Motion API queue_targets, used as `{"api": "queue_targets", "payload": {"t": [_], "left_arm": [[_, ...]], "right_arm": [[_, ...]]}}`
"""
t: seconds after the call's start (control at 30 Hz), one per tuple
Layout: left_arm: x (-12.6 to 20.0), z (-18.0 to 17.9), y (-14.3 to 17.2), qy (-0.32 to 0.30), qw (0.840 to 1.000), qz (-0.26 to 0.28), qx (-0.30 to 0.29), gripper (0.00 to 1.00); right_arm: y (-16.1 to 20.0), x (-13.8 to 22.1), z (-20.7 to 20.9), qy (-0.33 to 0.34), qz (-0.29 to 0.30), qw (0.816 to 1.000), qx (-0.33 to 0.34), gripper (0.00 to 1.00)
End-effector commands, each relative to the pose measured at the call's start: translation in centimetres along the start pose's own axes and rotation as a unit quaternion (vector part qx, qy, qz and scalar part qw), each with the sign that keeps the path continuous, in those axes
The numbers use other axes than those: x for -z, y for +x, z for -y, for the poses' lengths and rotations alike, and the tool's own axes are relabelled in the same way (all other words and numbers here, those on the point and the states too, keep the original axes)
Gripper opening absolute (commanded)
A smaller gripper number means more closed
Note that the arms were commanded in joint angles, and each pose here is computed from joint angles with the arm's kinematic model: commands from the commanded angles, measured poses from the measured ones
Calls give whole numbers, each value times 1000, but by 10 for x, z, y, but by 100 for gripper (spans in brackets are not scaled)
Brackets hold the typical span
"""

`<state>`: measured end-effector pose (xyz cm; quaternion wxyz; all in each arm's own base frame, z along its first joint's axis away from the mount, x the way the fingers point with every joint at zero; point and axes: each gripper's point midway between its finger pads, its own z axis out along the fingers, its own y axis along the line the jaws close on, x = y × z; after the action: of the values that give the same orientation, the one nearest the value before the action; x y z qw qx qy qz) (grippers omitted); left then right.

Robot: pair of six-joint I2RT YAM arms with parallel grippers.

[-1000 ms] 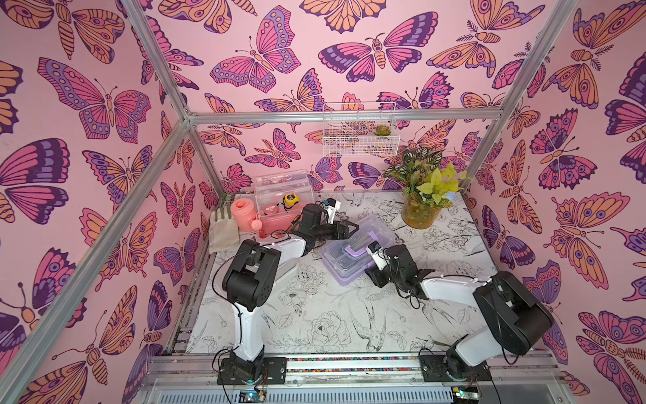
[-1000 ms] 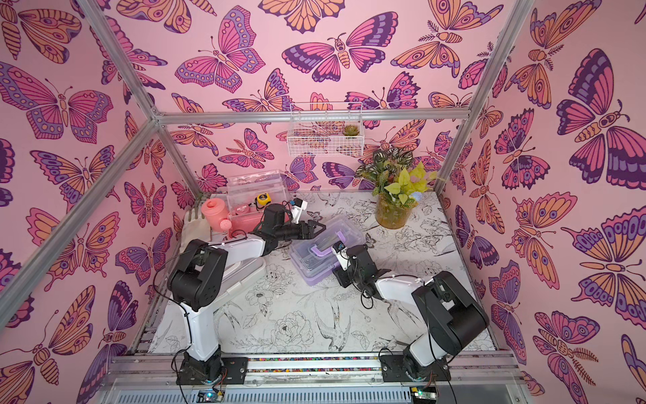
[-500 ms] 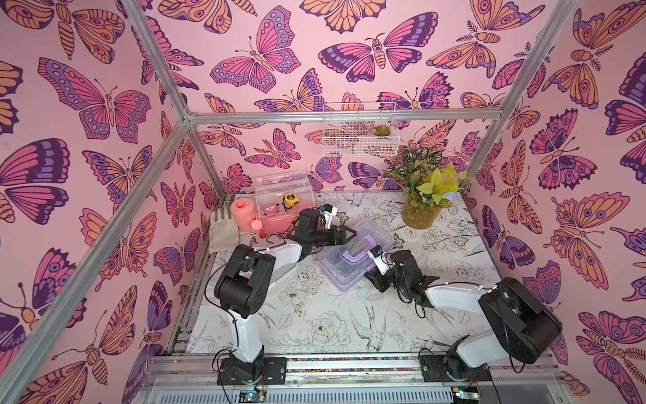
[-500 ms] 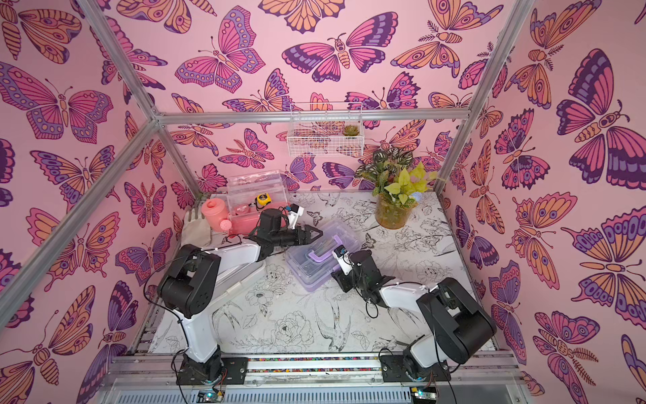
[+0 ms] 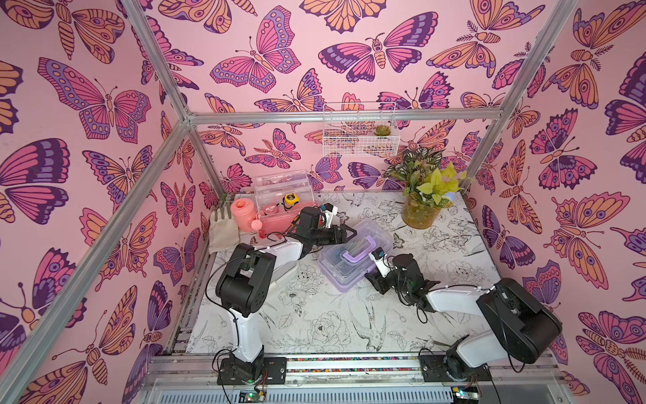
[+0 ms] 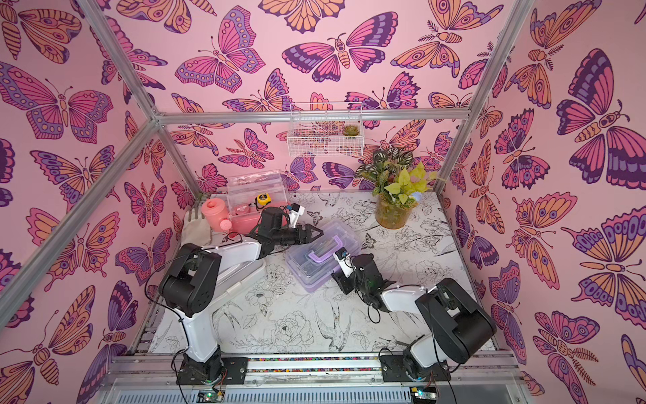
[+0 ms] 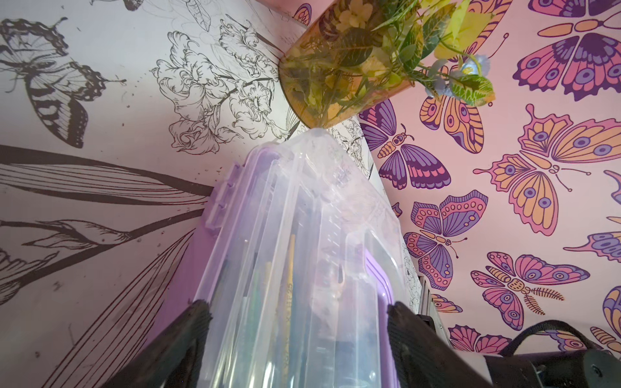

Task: Close toolboxes
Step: Fasten the toolbox latch on the toolbox.

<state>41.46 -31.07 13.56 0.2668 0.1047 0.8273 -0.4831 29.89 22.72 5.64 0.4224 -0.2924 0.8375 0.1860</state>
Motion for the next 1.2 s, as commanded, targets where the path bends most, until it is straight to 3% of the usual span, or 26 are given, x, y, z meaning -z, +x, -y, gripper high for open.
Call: {"api": "queue_targets", "payload": {"t": [0.0,0.37,0.9,1.17], "left_arm": [[-1,-14,3,-20,1000,-11,-3,85],[-2,-17,3,-25,1000,-10,-7,86],[-3,-21,5,-26,1000,-13,-5,86],[-1,-16,5,-17,1000,-14,-10,87]], "right_arm": [[-13,8,-9,-16,15,1000,-4,33],[-3,18,-8,-12,34,999,0,33],[-27,37,-5,5,80,997,19,32],[-45,12,-11,-19,81,996,31,32]]}}
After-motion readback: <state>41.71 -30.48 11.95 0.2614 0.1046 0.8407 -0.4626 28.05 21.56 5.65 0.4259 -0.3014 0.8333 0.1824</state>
